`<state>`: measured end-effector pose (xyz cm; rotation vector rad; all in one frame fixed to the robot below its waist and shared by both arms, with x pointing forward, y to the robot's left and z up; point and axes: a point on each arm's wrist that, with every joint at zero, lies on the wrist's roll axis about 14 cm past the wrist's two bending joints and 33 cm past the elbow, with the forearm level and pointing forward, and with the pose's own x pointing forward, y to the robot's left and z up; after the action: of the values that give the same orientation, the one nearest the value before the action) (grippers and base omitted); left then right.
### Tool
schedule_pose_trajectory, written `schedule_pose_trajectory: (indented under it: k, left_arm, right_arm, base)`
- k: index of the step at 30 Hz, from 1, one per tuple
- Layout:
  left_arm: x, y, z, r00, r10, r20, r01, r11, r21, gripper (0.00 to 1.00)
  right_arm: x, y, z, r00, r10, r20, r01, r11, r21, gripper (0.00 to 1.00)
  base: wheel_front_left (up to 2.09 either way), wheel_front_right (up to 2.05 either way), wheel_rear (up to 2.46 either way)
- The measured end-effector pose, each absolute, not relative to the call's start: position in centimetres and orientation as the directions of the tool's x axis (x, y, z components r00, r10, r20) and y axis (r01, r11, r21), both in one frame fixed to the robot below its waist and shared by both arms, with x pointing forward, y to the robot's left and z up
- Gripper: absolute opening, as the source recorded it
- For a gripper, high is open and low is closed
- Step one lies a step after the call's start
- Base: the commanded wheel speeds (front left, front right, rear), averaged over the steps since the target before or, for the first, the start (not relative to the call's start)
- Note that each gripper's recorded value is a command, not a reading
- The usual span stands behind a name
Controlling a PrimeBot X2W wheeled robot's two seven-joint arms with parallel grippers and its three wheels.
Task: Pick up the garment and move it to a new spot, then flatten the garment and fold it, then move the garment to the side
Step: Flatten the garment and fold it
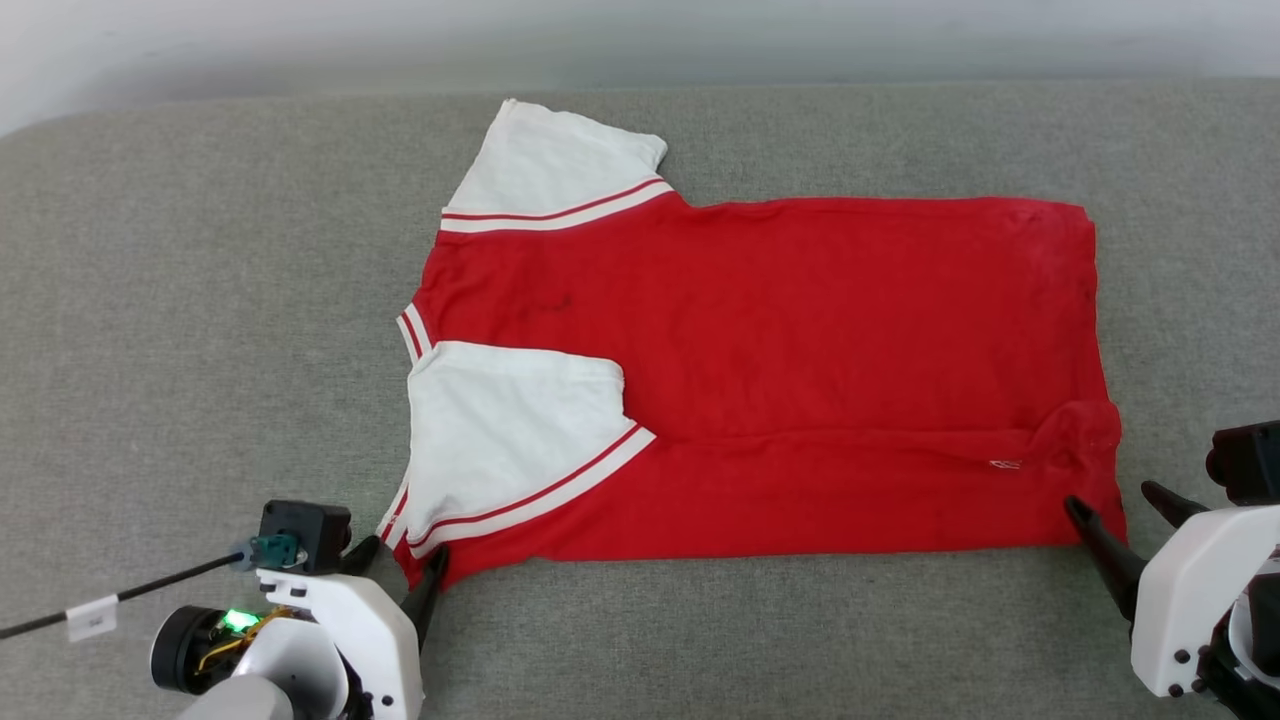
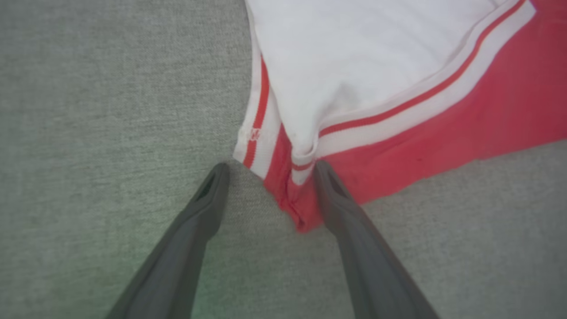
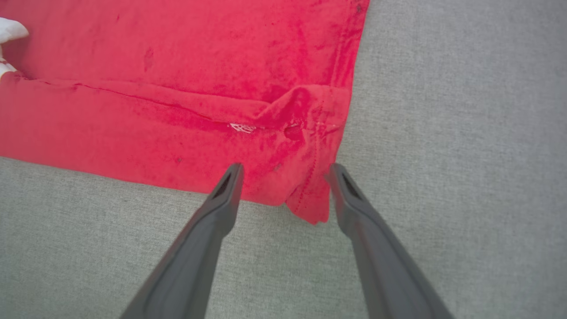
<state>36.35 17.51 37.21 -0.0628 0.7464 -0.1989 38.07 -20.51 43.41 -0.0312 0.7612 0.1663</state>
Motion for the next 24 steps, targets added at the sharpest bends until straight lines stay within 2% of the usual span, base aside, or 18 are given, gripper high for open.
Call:
schedule_pose_trajectory:
  k: [1, 2, 3, 8, 14, 18, 24]
  left_arm:
    - [36.3, 17.5, 36.8, 0.706, -0.203, -0.679, 0.156, 0.979, -0.130, 0.97]
    - [36.4, 17.4, 36.5, 0.695, -0.207, -0.688, 0.161, 0.978, -0.132, 0.42]
    - [36.4, 17.3, 36.3, 0.687, -0.215, -0.694, 0.171, 0.976, -0.133, 0.00]
    - [36.7, 16.7, 36.4, 0.690, -0.242, -0.682, 0.186, 0.970, -0.157, 0.00]
    - [36.7, 16.9, 38.6, 0.751, -0.243, -0.614, 0.194, 0.970, -0.146, 0.00]
    - [37.0, 16.7, 41.6, 0.804, -0.254, -0.537, 0.220, 0.967, -0.129, 0.00]
    - [36.5, 16.1, 44.0, 0.825, -0.275, -0.494, 0.254, 0.961, -0.110, 0.00]
  right_arm:
    - [38.1, -20.6, 43.3, 0.711, 0.136, -0.690, -0.159, 0.987, 0.031, 1.00]
    - [38.1, -20.6, 43.3, 0.710, 0.134, -0.692, -0.157, 0.987, 0.030, 1.00]
    - [38.1, -20.7, 43.2, 0.709, 0.133, -0.692, -0.155, 0.987, 0.030, 1.00]
    - [38.1, -21.4, 43.6, 0.721, 0.108, -0.685, -0.143, 0.990, 0.006, 1.00]
    - [37.7, -22.8, 44.0, 0.723, 0.048, -0.689, -0.157, 0.983, -0.097, 1.00]
    - [37.2, -22.4, 42.7, 0.696, 0.045, -0.717, -0.148, 0.986, -0.081, 1.00]
    - [37.0, -22.6, 40.4, 0.649, 0.017, -0.761, -0.118, 0.990, -0.079, 1.00]
  base:
    - [0.00, 0.00, 0.00]
    - [0.00, 0.00, 0.00]
    - [0.00, 0.00, 0.00]
    - [0.00, 0.00, 0.00]
    - [0.00, 0.00, 0.00]
    - [0.00, 0.00, 0.00]
    - [0.00, 0.00, 0.00]
